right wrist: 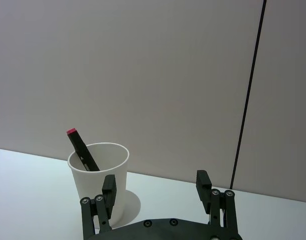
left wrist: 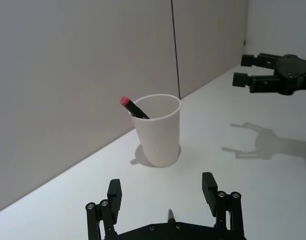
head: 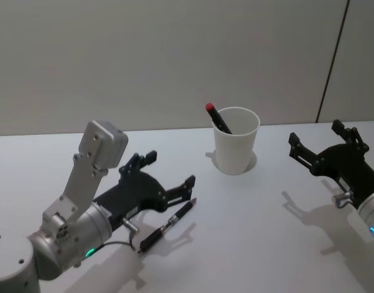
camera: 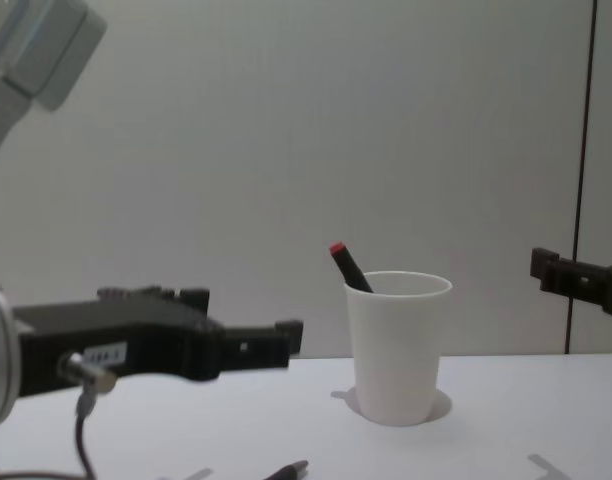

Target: Place the pen into the pen holder.

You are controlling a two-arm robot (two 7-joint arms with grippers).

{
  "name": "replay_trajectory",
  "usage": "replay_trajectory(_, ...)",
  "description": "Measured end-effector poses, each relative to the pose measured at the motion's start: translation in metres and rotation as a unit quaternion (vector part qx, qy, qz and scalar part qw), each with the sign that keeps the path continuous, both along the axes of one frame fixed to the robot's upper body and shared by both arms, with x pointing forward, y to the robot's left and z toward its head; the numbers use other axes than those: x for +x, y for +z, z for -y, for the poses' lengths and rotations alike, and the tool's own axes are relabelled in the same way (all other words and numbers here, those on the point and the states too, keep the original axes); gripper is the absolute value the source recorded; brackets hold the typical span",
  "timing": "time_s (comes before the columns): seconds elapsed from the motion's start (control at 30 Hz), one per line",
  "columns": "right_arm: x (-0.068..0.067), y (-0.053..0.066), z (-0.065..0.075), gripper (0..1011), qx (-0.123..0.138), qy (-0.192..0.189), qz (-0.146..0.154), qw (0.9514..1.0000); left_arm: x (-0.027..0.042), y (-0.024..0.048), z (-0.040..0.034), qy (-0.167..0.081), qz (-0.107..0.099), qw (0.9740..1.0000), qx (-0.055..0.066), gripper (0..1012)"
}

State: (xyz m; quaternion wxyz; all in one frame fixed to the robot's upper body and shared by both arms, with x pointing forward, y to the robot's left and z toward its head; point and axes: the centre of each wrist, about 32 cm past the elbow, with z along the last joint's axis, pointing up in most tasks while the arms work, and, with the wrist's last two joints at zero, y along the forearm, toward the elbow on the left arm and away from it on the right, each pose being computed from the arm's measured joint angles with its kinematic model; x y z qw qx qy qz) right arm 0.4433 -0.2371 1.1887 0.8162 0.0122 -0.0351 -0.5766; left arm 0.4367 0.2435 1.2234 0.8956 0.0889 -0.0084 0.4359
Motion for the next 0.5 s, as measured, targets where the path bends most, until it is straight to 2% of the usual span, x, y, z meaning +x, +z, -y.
replay_trajectory(0.17,0.000,0.000,0.000,1001,0.000,0.000,0.000,1.0000,-0.0055,-0.0007,-0.0026,-0.005,-0.019,0.9998,0.005,1001)
replay_trajectory(0.2,0.000,0.000,0.000,1001,0.000,0.000,0.000,1.0000,-0.0081,-0.0012,-0.0039,-0.007,-0.029,0.9995,0.009,1001)
replay_trajectory(0.27,0.000,0.000,0.000,1002,0.000,0.000,0.000,1.0000,-0.0088,-0.0015,-0.0043,-0.007,-0.033,0.9994,0.010,1001)
replay_trajectory(0.5,0.000,0.000,0.000,1001,0.000,0.000,0.000,1.0000,-0.0144,-0.0047,-0.0071,-0.008,-0.067,0.9974,0.026,1001)
